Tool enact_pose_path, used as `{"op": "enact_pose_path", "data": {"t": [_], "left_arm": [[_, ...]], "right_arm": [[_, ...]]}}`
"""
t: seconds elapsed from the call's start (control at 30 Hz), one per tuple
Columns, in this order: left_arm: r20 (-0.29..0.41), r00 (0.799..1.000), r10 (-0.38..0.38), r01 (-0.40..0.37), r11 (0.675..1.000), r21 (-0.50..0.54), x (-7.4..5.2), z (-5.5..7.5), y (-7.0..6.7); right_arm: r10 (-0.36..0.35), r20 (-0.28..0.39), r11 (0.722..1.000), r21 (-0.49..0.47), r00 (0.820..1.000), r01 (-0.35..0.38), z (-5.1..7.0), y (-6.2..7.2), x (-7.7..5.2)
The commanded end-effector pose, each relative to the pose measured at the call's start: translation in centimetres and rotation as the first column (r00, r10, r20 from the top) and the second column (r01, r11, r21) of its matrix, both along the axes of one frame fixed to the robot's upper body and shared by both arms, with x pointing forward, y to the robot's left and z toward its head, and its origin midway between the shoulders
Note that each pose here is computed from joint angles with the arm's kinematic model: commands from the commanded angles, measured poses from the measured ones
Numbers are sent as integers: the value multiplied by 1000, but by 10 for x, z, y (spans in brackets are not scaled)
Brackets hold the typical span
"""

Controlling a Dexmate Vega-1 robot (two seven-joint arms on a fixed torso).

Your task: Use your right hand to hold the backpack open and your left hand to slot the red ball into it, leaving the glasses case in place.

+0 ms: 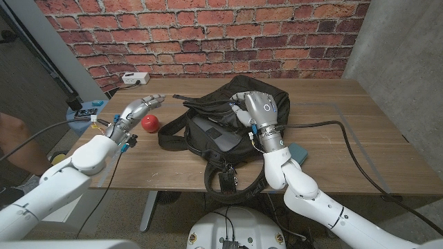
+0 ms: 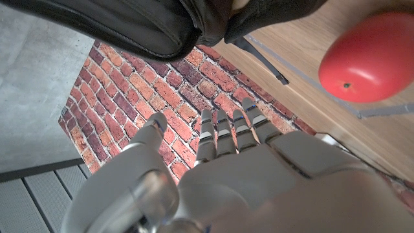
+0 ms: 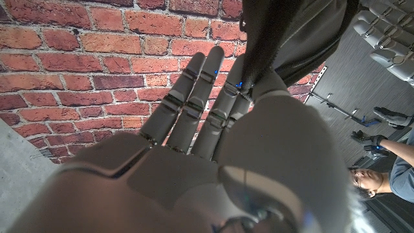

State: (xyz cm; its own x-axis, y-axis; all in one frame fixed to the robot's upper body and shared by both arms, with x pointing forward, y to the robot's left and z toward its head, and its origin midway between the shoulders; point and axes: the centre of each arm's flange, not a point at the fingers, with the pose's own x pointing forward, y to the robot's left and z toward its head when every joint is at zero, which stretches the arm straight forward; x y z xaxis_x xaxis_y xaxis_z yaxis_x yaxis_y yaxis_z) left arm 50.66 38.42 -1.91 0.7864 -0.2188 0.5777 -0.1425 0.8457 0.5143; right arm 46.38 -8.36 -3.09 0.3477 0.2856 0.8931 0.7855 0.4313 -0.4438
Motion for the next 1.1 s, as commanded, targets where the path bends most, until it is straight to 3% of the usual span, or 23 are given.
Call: {"op": "enact_pose_path", "data": {"t": [0.03, 0.6, 1.1], "left_arm": [[66, 985, 157, -165, 974, 158, -13, 12, 3], [141, 942, 304, -334, 890, 311, -23, 27, 3], [180, 876, 447, -474, 729, 494, -21, 36, 8]], "right_arm": [[-2, 4, 1000, 16, 1000, 2, 6, -6, 7], [-18, 38, 999, 38, 999, 17, 20, -16, 12], [-6, 42, 999, 46, 999, 4, 25, -14, 20]]}}
